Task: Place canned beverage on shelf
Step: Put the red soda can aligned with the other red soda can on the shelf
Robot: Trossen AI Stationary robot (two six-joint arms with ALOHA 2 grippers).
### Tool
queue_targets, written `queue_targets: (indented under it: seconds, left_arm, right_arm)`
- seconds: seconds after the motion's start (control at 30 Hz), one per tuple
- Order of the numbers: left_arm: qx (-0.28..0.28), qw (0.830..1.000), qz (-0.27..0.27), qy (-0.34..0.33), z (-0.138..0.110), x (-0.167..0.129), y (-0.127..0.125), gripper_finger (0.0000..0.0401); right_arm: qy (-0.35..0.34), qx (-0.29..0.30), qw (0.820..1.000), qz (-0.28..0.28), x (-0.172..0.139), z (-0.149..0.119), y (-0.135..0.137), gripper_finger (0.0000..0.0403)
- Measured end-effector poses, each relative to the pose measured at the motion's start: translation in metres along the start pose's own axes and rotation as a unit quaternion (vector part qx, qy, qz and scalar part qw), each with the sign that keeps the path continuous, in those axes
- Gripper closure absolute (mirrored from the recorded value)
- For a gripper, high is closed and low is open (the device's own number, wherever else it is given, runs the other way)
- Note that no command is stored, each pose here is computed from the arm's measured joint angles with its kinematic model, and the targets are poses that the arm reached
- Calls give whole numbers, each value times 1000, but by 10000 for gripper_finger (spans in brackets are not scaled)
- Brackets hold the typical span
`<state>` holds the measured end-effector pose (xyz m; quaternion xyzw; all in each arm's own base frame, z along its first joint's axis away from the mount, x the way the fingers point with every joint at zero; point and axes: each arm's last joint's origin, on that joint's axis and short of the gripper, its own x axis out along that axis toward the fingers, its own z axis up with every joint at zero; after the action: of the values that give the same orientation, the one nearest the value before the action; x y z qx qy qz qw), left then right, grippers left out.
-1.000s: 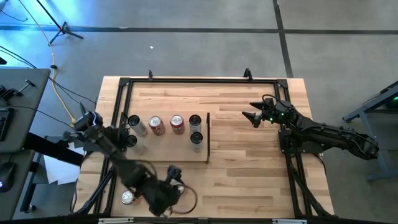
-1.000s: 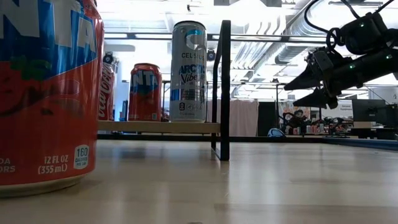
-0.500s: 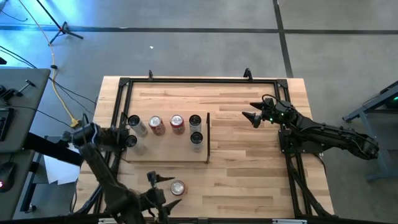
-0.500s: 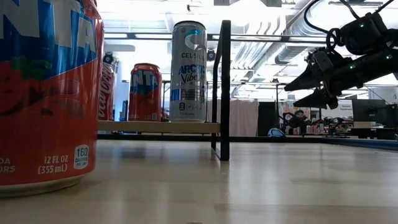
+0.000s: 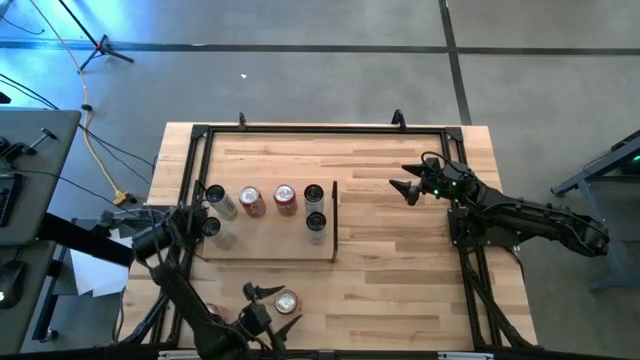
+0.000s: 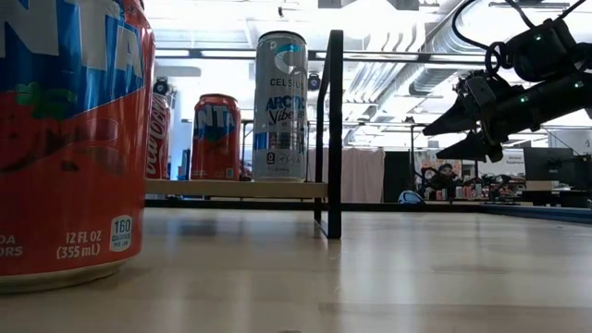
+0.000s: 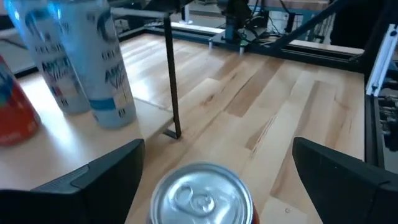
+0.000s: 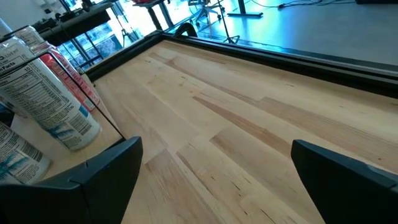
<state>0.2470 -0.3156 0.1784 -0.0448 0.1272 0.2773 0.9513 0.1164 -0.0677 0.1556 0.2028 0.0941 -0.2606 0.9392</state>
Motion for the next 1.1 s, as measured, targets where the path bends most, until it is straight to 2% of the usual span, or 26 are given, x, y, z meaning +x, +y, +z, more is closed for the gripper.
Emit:
queue_targets:
  seconds: [0.23,0.47,0.73,0.9,1.1]
  left_arm:
    - [-36,999,16,-8,-25,12,-3,20]
    - [-31,999,30,-7,-36,24,-4,20]
    - [-130,991,25,5,-46,28,-10,30]
    - [-140,990,16,1,-46,29,-15,34]
    - [-141,987,26,71,-46,41,-16,35]
  right_arm:
    - [0,0,1000,0,0,0,0,4]
    - [0,0,1000,0,0,0,0,4]
    - [0,0,1000,0,0,0,0,4]
    - [1,0,1000,0,0,0,0,4]
    - [1,0,1000,-1,0,0,0,4]
